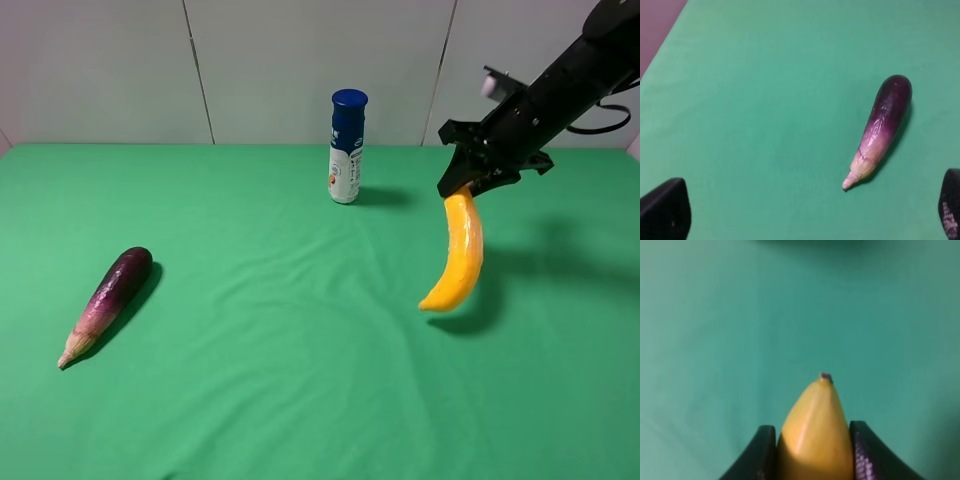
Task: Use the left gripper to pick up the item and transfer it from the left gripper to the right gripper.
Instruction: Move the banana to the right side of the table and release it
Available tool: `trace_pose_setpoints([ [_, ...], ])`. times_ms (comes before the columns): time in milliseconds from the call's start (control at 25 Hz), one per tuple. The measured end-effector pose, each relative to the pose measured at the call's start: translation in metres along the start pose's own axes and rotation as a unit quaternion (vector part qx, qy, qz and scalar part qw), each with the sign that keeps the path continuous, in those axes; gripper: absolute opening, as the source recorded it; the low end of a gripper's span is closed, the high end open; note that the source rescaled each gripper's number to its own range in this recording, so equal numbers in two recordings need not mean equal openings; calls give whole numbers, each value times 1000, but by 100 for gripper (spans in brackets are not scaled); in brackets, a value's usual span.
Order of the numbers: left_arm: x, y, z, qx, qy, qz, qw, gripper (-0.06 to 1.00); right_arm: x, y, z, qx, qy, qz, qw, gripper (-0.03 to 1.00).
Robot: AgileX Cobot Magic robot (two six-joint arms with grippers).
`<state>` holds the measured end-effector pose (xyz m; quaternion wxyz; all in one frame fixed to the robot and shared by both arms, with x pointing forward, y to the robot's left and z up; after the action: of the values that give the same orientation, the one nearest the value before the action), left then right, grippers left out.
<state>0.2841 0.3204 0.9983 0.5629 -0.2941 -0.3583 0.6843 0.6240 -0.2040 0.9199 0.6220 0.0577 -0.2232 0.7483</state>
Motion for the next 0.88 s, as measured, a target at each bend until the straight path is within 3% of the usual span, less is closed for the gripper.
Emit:
trace_pose_setpoints([
  [280, 0, 0, 0, 0, 0, 0, 1000, 100, -7, 14, -24, 55, -12, -15, 998, 0],
  [880, 0, 0, 0, 0, 0, 0, 1000, 100, -22, 30, -57, 113, -8, -51, 992, 0],
])
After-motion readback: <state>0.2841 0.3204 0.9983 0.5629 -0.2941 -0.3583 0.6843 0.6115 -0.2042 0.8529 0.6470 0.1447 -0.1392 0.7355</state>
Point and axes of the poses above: a point on each arm's last joint axis where the gripper is mounted, z pointing back along that axis away from the gripper, x along the wrist's bending axis when the last joint is at zero, y = z × x, the point moved 7 cm from there along -z, pointing out along that axis toward the gripper, and after that the axes turned 2 degrees about -z, right-handed, at the moved point
